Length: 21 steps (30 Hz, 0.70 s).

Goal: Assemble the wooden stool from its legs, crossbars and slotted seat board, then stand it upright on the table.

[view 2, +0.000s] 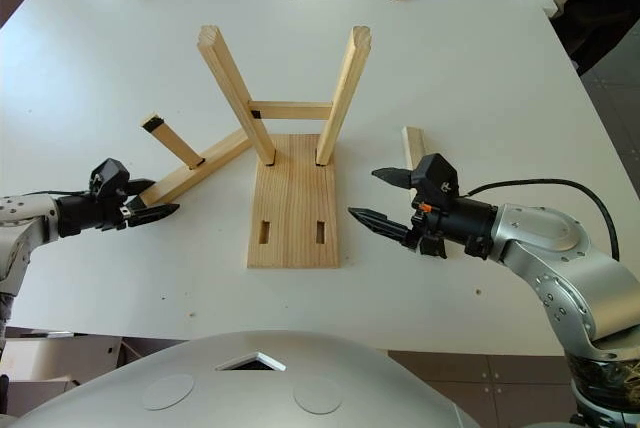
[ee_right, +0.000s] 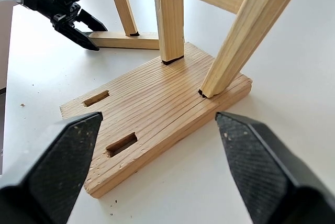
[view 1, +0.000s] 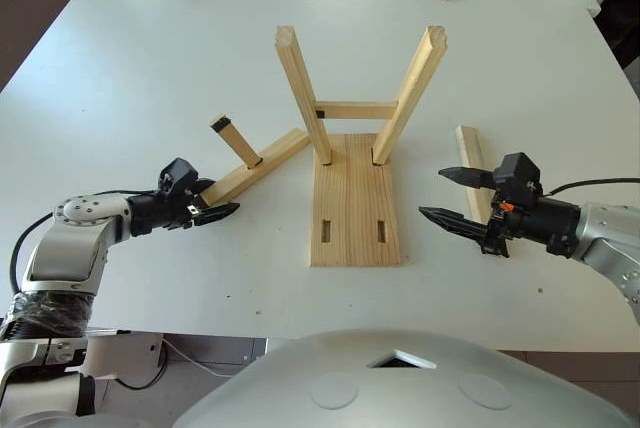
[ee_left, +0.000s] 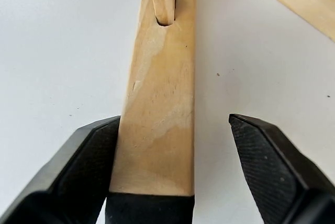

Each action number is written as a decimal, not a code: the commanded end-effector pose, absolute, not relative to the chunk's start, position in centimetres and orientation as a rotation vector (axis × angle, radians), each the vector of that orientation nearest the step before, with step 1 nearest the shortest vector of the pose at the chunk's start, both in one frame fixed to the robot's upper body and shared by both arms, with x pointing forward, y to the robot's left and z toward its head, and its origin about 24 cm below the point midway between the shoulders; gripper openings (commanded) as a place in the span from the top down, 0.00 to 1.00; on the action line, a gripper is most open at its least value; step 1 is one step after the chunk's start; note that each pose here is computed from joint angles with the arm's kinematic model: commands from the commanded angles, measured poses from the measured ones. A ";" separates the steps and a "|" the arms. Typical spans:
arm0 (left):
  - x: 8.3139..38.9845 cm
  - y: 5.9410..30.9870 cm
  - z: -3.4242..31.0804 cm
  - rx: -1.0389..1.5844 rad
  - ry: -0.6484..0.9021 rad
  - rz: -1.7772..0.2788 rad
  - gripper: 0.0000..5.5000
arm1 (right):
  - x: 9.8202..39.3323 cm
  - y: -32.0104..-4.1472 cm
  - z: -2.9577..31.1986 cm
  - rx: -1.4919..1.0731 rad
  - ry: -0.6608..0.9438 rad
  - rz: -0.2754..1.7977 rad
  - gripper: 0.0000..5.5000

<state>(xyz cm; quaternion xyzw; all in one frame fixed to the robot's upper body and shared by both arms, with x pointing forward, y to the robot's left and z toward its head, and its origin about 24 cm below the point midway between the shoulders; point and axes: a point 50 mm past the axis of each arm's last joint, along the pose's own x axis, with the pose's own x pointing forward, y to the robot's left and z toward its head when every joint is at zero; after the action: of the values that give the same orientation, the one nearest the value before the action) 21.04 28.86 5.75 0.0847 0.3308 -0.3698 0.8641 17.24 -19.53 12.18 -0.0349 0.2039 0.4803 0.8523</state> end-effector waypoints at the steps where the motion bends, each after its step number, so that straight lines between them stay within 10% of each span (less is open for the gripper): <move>1: 21.2 29.6 6.1 0.219 0.705 -0.747 0.33 | 17.4 -19.6 12.2 -0.081 0.437 1.013 0.28; 21: 22.6 29.4 5.8 0.241 0.706 -0.767 0.43 | 17.3 -19.3 12.2 -0.080 0.427 0.994 0.28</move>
<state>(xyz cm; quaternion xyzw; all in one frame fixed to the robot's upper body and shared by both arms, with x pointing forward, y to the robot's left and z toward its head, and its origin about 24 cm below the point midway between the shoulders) 22.24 29.54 5.74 0.1118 0.3350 -0.3674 0.8604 17.45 -19.49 12.27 -0.0384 0.1994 0.4714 0.8582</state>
